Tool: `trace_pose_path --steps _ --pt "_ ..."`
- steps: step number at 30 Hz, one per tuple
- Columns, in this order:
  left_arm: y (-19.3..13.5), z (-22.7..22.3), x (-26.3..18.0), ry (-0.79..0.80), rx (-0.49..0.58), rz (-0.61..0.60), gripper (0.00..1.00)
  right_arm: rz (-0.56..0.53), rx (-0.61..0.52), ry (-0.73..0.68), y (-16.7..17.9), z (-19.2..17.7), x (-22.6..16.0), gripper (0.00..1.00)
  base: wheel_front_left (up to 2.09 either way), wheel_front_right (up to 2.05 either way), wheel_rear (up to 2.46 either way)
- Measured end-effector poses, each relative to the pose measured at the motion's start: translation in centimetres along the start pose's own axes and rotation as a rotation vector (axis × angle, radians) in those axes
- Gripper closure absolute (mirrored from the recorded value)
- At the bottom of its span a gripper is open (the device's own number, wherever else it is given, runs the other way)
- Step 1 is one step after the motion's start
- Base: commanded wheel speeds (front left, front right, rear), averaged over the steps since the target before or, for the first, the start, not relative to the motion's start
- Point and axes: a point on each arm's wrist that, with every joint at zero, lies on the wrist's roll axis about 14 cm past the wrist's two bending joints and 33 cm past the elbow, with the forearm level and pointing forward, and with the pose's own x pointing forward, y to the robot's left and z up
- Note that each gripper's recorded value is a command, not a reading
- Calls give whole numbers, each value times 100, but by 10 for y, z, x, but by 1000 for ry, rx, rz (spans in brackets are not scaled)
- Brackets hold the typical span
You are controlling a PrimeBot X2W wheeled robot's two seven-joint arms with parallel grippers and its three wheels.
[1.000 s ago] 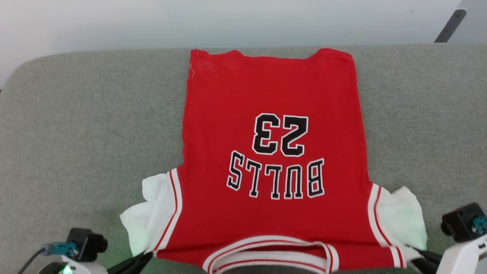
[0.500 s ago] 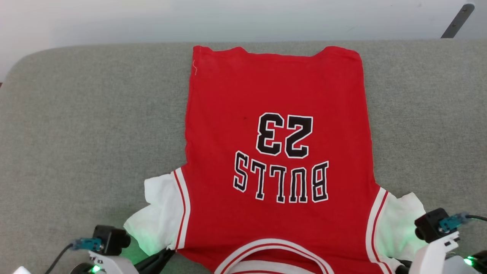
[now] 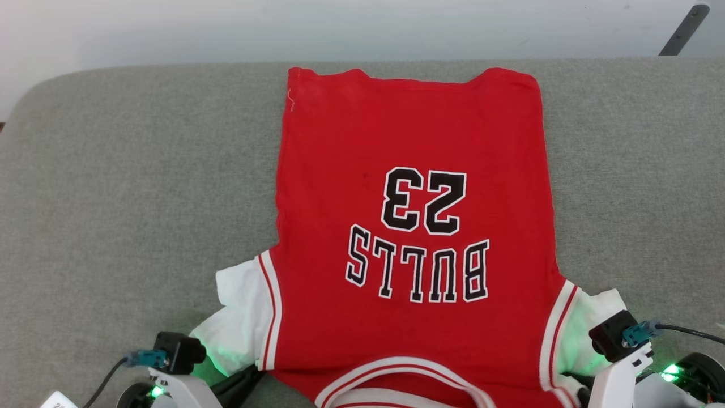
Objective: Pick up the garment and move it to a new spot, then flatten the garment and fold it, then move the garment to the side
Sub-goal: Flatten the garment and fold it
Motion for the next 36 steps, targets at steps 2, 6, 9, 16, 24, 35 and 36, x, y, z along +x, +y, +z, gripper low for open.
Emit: trace_pose_path --steps 2,6,9,16,24,35,36 --pt "0 0 2 -4 -3 -4 100 -2 1 -33 0 6 -2 0 0 0 0" --pt "0 0 5 -13 -9 -13 100 -7 4 -104 -2 27 -15 0 0 0 0" --pt "-2 -1 7 -18 -14 -20 100 -7 23 -120 -5 36 -31 0 0 0 0" --pt "-3 0 10 -25 32 -35 100 -27 8 -254 -25 106 -75 0 0 0 0" --pt "-5 3 14 -28 76 -35 100 -141 -52 -352 -70 200 -79 0 0 0 0" --pt "-4 2 24 -34 55 -29 100 -265 8 -231 -126 273 9 0 0 0 0" --pt "-4 1 24 -33 50 -31 100 -262 24 -218 -128 274 20 0 0 0 0"
